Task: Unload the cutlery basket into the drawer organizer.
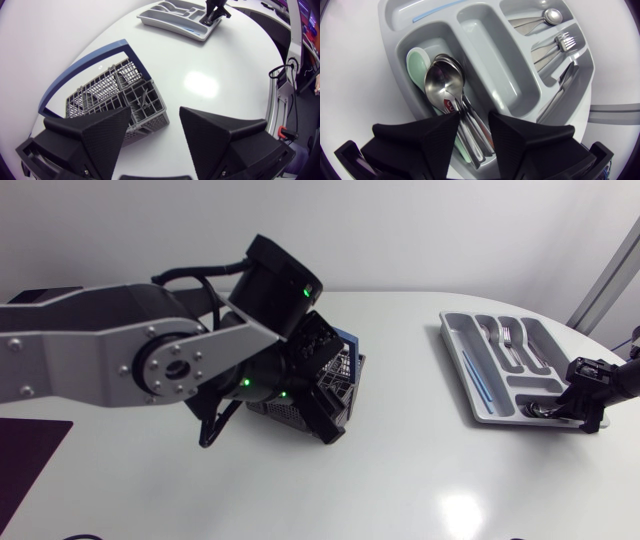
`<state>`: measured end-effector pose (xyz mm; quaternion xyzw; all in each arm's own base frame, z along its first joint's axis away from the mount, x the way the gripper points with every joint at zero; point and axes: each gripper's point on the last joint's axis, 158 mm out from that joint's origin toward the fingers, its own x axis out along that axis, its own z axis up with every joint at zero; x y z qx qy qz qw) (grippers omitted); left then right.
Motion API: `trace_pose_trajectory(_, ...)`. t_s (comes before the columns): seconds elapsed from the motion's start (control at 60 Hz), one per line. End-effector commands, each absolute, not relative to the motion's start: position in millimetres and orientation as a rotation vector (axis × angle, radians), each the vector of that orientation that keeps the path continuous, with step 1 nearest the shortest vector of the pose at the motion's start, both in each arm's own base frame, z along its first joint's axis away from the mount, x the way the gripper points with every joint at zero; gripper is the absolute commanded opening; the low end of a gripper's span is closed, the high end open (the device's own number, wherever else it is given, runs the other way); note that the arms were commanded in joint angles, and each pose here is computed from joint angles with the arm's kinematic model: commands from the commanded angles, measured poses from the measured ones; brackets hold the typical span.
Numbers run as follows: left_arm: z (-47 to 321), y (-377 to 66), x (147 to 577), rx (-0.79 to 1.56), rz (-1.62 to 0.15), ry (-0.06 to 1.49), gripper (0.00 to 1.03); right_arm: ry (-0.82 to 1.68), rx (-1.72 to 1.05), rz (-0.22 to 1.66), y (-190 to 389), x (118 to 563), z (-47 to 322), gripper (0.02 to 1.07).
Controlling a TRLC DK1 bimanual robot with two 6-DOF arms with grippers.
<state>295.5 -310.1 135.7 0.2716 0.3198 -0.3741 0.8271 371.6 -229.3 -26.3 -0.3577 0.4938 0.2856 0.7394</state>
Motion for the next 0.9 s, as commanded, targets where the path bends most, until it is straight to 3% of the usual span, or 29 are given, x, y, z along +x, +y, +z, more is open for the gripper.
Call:
trace_pose_trajectory(0.0, 124.0, -306.9, 291.1, 0.621, -0.792, 0.666, 0.69, 1.085, -0.774, 0.615, -224.8, 361.9, -24.9, 0.75)
trace_pose_trajectory(0.083, 121.3, -306.3, 291.7, 0.636, -0.785, 0.644, 0.69, 1.062, -0.769, 0.605, -218.1, 361.0, -16.5, 0.80)
trace_pose_trajectory(0.167, 115.0, -306.4, 290.1, 0.670, -0.780, 0.615, 0.69, 1.034, -0.758, 0.600, -208.2, 358.2, -6.0, 0.98)
trace_pose_trajectory(0.2, 113.8, -306.4, 289.3, 0.684, -0.777, 0.601, 0.70, 1.027, -0.752, 0.599, -204.0, 357.2, -3.0, 1.01)
trace_pose_trajectory(0.883, 122.8, -321.4, 302.3, 0.713, -0.712, 0.404, 0.70, 0.818, -0.639, 0.588, -103.7, 337.7, 33.7, 1.01)
